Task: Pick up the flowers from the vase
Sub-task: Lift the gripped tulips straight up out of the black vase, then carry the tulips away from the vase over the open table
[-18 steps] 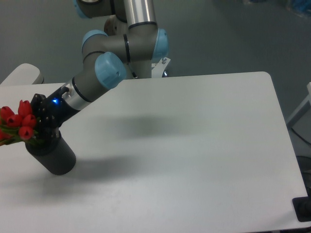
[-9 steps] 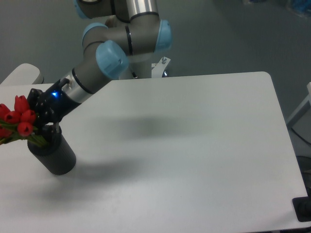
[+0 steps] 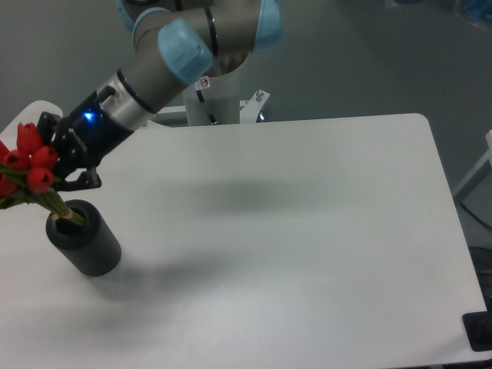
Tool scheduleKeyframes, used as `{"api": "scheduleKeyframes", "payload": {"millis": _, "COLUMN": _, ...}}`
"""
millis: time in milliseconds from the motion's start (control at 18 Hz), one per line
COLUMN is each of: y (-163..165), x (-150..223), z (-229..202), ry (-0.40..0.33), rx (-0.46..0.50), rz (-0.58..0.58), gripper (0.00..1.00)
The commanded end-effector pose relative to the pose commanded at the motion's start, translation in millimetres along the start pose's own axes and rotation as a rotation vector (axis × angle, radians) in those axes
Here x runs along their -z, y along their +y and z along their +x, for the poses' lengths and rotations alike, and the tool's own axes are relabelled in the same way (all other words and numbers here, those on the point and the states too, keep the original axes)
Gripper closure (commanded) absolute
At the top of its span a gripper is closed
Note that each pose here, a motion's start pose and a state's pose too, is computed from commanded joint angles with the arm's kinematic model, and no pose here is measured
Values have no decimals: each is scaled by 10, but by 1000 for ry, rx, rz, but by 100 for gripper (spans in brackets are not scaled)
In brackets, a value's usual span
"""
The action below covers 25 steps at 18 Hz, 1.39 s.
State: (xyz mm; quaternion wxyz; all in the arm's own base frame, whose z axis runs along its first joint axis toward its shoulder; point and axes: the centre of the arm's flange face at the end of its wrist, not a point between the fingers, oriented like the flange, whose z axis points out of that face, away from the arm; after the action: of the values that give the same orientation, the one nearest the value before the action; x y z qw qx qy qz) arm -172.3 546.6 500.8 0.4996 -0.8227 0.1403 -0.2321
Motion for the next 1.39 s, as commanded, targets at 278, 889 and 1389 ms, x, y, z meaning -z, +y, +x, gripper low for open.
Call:
{"api": "scheduleKeyframes", "payload": {"millis": 278, "y": -248, "x": 245, "z": 114, "ry": -23, "rx": 38, "rz": 40, "gripper": 71}}
{"api": "scheduleKeyframes", "payload": {"millis": 889, "y": -525, "x": 1038, "z": -286, "ry": -142, "rx": 59, "rz": 129, "gripper": 72}}
{"api": "scheduleKeyframes", "payload": {"millis": 1389, "y": 195, "x": 1939, "z": -1873, "ry": -309, "rx": 47, "rz": 150, "gripper": 72}}
